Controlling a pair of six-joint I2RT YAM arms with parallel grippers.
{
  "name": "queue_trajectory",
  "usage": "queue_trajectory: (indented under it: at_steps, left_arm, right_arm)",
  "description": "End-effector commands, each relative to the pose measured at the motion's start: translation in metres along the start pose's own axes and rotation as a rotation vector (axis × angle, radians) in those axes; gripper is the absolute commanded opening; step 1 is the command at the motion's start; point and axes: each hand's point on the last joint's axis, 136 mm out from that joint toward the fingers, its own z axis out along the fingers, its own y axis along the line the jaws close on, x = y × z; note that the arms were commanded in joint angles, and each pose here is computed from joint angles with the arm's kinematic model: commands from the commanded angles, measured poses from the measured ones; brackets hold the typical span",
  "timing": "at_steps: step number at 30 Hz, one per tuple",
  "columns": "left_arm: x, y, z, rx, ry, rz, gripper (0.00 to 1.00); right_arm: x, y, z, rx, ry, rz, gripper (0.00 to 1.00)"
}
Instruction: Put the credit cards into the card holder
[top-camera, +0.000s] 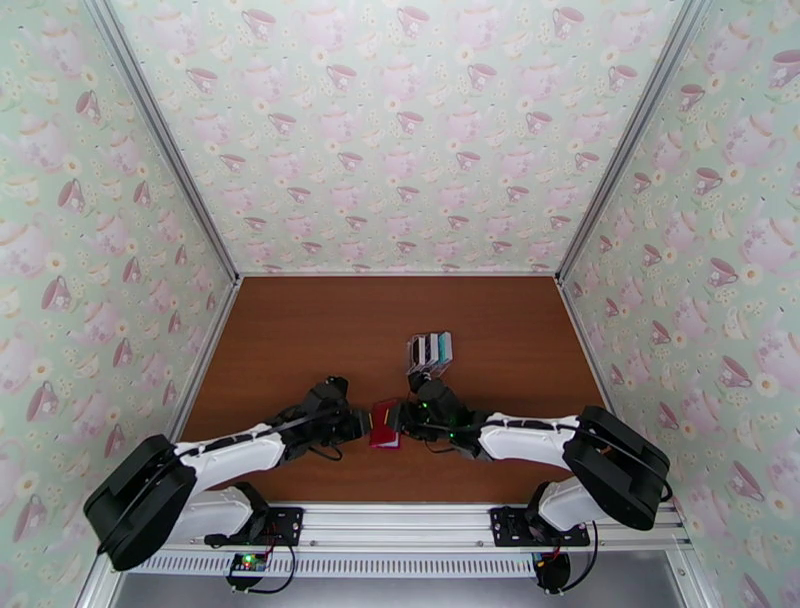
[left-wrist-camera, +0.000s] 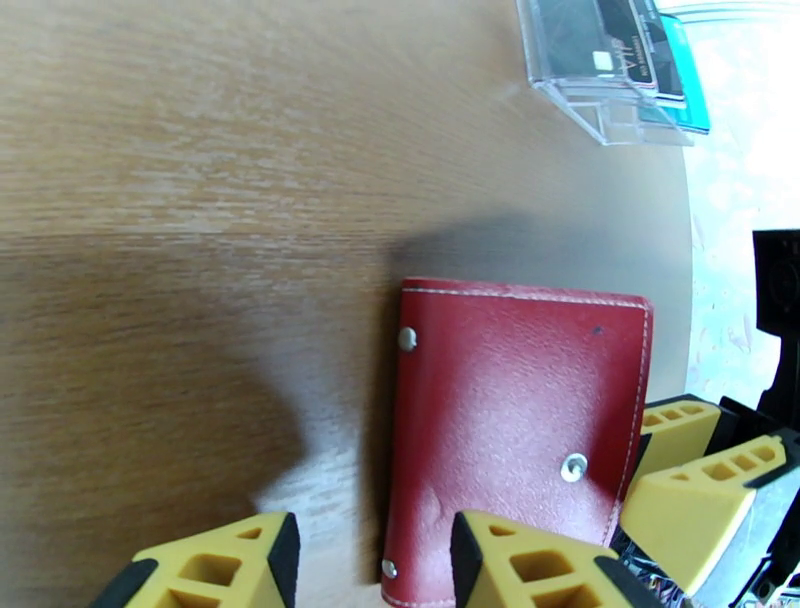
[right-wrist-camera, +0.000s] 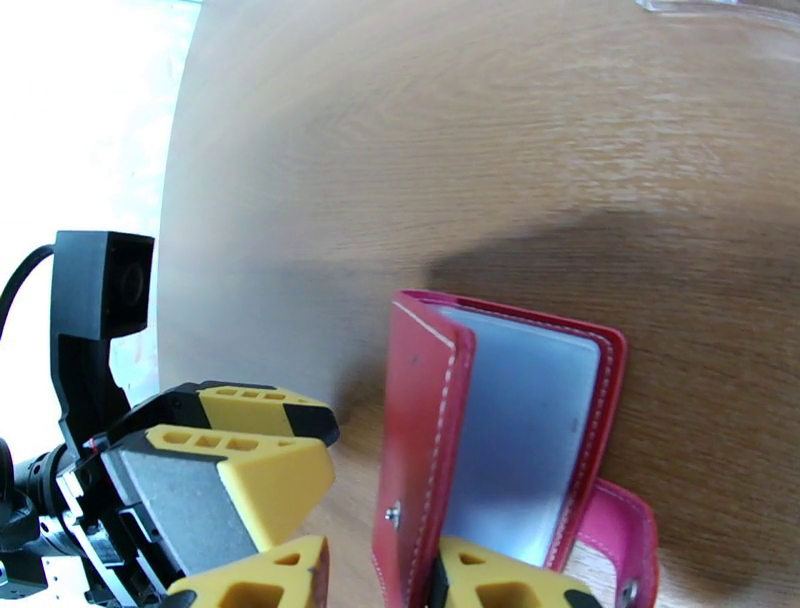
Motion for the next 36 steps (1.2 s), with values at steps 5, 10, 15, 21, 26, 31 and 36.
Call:
queue_trajectory:
  at_steps: [5, 10, 15, 21, 26, 31, 36]
  left_arm:
    - [-0.006, 0.002, -0.021, -0.033, -0.033, 0.047, 0.47]
    - [-0.004, 0.0, -0.03, -0.017, -0.035, 0.052, 0.47]
    - [-0.003, -0.007, -0.043, 0.022, -0.049, 0.065, 0.42]
    - [-0.001, -0.019, -0.057, 0.082, -0.061, 0.085, 0.41]
    - [0.0, -0.022, -0.067, 0.096, -0.075, 0.097, 0.41]
    - [0.004, -0.024, -0.072, 0.093, -0.073, 0.112, 0.42]
    - [0.009, -0.026, -0.072, 0.086, -0.067, 0.135, 0.43]
  right_arm:
    - [-0.002, 0.034, 0.009, -0.07, 0.03, -0.053, 0.34]
    - [0.003, 0.044, 0.018, -0.09, 0.052, -0.058, 0.34]
    - [0.004, 0.05, 0.023, -0.104, 0.058, -0.06, 0.34]
    - [0.004, 0.057, 0.024, -0.127, 0.06, -0.05, 0.34]
    - [0.002, 0.062, 0.023, -0.139, 0.056, -0.048, 0.34]
    - [0.0, 0.065, 0.024, -0.14, 0.052, -0.045, 0.35]
    - [0.0, 0.072, 0.026, -0.176, 0.061, -0.03, 0.34]
